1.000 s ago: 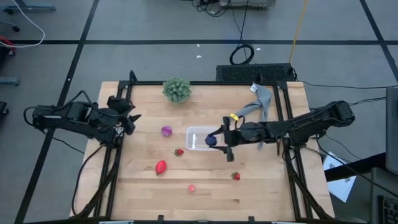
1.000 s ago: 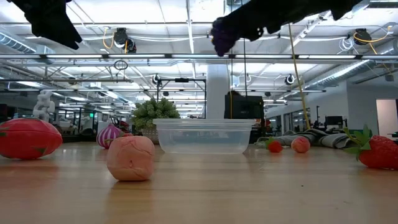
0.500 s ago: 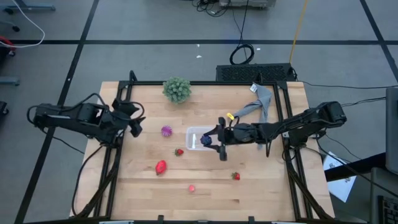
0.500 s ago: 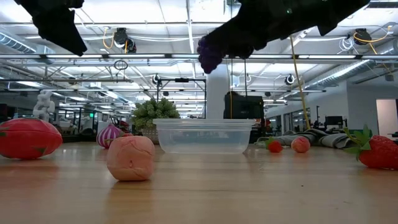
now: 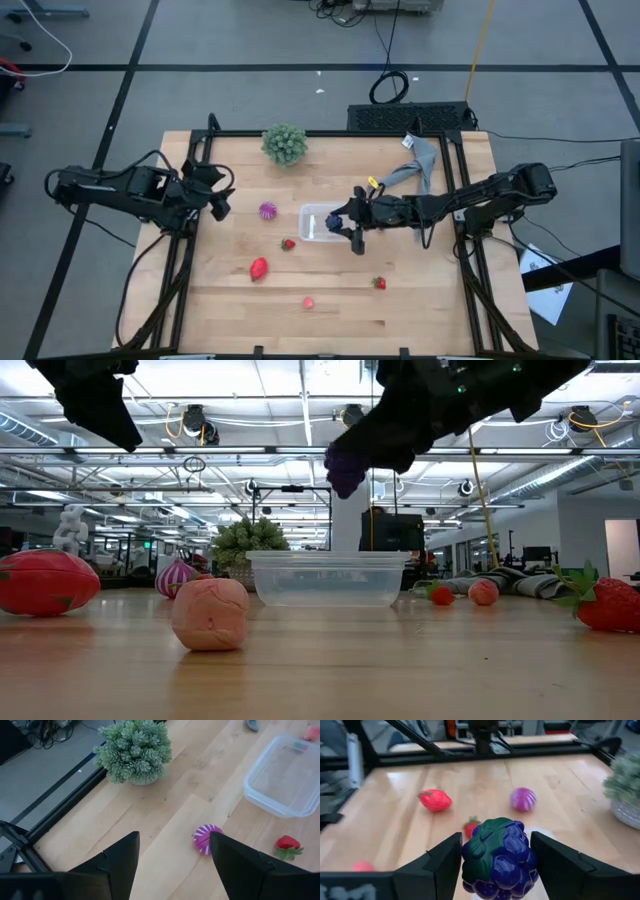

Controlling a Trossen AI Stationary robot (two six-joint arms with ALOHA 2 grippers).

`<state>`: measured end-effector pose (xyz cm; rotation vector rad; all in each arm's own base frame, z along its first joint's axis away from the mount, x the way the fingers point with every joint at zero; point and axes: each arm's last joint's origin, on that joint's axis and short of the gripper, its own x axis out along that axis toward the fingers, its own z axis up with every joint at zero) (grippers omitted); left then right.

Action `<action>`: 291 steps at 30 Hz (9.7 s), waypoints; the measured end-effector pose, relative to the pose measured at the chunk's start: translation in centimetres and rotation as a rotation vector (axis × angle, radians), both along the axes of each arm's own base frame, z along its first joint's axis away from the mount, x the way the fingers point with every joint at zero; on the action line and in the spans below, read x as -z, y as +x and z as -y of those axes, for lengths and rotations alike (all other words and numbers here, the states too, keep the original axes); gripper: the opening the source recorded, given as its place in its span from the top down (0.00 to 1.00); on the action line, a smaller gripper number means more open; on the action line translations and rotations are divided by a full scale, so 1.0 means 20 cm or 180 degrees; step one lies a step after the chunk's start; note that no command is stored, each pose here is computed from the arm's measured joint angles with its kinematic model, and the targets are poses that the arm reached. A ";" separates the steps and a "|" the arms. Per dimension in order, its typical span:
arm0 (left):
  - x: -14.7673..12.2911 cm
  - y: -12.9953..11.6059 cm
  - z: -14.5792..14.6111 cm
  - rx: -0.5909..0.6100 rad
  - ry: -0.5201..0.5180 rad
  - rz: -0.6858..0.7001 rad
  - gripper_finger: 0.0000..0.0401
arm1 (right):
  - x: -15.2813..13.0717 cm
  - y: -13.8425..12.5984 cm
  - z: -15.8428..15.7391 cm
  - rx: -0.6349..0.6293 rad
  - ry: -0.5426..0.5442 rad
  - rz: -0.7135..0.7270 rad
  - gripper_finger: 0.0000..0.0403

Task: Pick and placing Produce into tupperware
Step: Put the grapes into the transparent container, then put the top peach into the transparent container

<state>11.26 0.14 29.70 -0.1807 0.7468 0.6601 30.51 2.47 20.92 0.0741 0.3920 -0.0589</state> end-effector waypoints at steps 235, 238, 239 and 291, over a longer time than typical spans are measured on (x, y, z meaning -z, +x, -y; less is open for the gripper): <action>0.00 0.05 0.01 0.0059 -0.0140 0.0105 0.39 | 0.28 -0.53 0.13 0.0752 0.0669 -0.1994 0.34; 0.00 0.05 0.01 0.0058 -0.0140 0.0104 0.39 | 0.30 -0.52 0.13 0.0757 0.0672 -0.2069 0.34; 0.00 0.05 0.01 0.0059 -0.0140 0.0103 0.39 | 0.31 -0.52 0.13 0.0758 0.0674 -0.2084 0.34; 0.00 0.05 0.01 0.0057 -0.0138 0.0102 0.39 | 0.42 -0.45 0.13 0.0723 0.0618 -0.2169 0.58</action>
